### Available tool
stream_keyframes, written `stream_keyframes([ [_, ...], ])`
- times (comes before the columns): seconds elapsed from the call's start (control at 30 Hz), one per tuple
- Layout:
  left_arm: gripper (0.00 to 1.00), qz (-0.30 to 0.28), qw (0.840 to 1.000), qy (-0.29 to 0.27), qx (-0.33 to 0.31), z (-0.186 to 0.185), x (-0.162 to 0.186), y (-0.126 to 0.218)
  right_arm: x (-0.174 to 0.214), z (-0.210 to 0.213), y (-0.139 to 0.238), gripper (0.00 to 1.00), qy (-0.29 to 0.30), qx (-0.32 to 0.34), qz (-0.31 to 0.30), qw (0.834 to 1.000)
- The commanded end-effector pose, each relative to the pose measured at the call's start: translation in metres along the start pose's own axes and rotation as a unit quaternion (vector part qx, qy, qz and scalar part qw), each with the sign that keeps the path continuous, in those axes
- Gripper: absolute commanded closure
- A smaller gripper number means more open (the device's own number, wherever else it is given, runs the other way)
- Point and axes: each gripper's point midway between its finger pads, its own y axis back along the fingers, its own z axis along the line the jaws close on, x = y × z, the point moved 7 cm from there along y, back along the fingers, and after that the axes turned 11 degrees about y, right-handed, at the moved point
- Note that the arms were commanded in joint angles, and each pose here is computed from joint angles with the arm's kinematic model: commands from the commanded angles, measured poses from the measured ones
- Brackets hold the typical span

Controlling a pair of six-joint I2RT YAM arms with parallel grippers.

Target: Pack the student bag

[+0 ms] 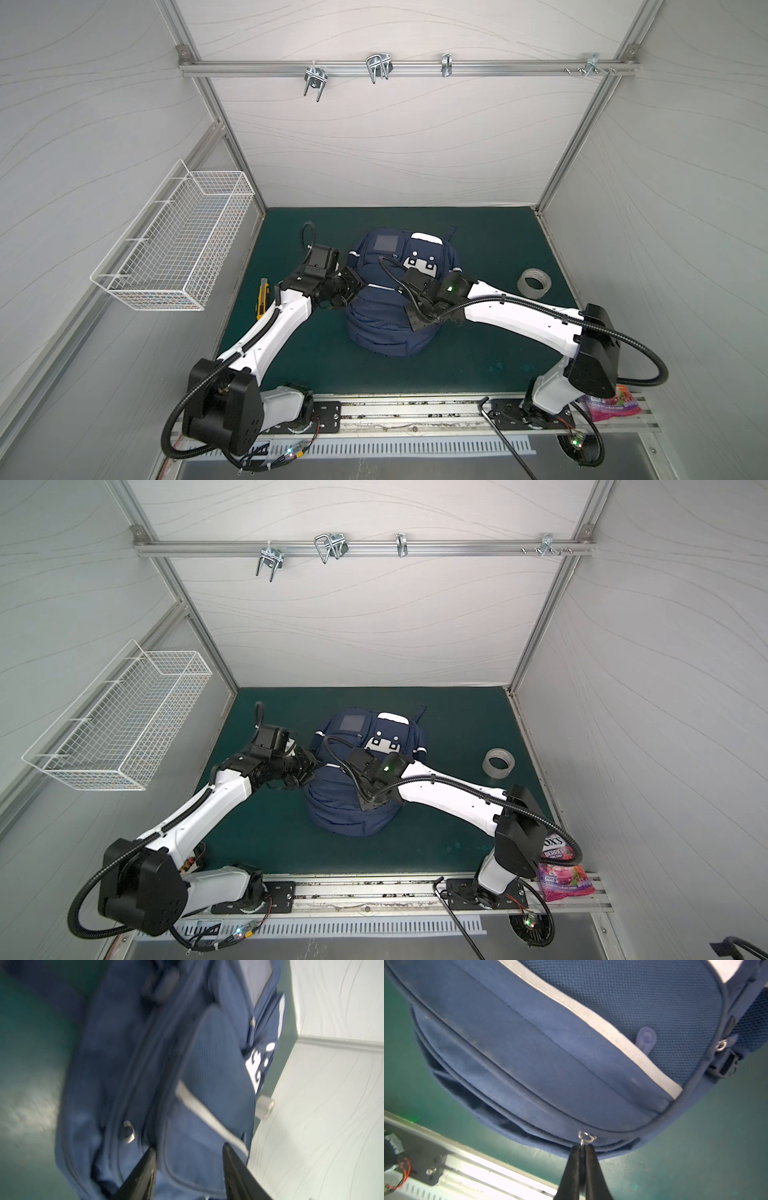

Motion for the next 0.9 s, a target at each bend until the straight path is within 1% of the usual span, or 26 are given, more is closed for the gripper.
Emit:
stream_keyframes([
  [0.0, 0.50, 0.031, 0.999, 0.030, 0.014, -0.010, 0.020, -0.010, -0.009, 0.012, 0.010, 1.00, 0.010, -0.037, -0.006, 0.999],
  [0.13, 0.51, 0.054, 0.998, 0.020, 0.017, -0.027, 0.034, -0.021, -0.013, 0.016, 0.014, 1.00, 0.015, -0.048, -0.007, 0.999],
  [0.23, 0.53, 0.056, 0.998, 0.021, 0.014, -0.031, 0.038, -0.028, -0.014, 0.017, 0.016, 1.00, 0.017, -0.054, -0.011, 0.998],
  [0.33, 0.59, 0.057, 0.998, 0.029, 0.020, -0.035, 0.036, -0.036, -0.013, 0.016, 0.019, 1.00, 0.017, -0.056, -0.013, 0.998],
  [0.47, 0.74, 0.061, 0.998, 0.020, 0.022, -0.046, 0.034, -0.040, -0.009, 0.011, 0.021, 1.00, 0.021, -0.041, -0.011, 0.999],
  [0.63, 0.98, 0.056, 0.998, -0.004, 0.011, -0.048, 0.034, -0.035, -0.002, -0.008, 0.026, 1.00, 0.021, -0.003, -0.010, 1.000],
  [0.67, 1.00, 0.052, 0.999, -0.010, 0.004, -0.046, 0.034, -0.032, 0.000, -0.014, 0.027, 1.00, 0.018, 0.005, -0.009, 1.000],
  [0.87, 1.00, 0.035, 0.999, -0.036, -0.016, -0.040, 0.033, -0.024, 0.011, -0.050, 0.035, 1.00, -0.007, 0.036, -0.005, 0.999],
])
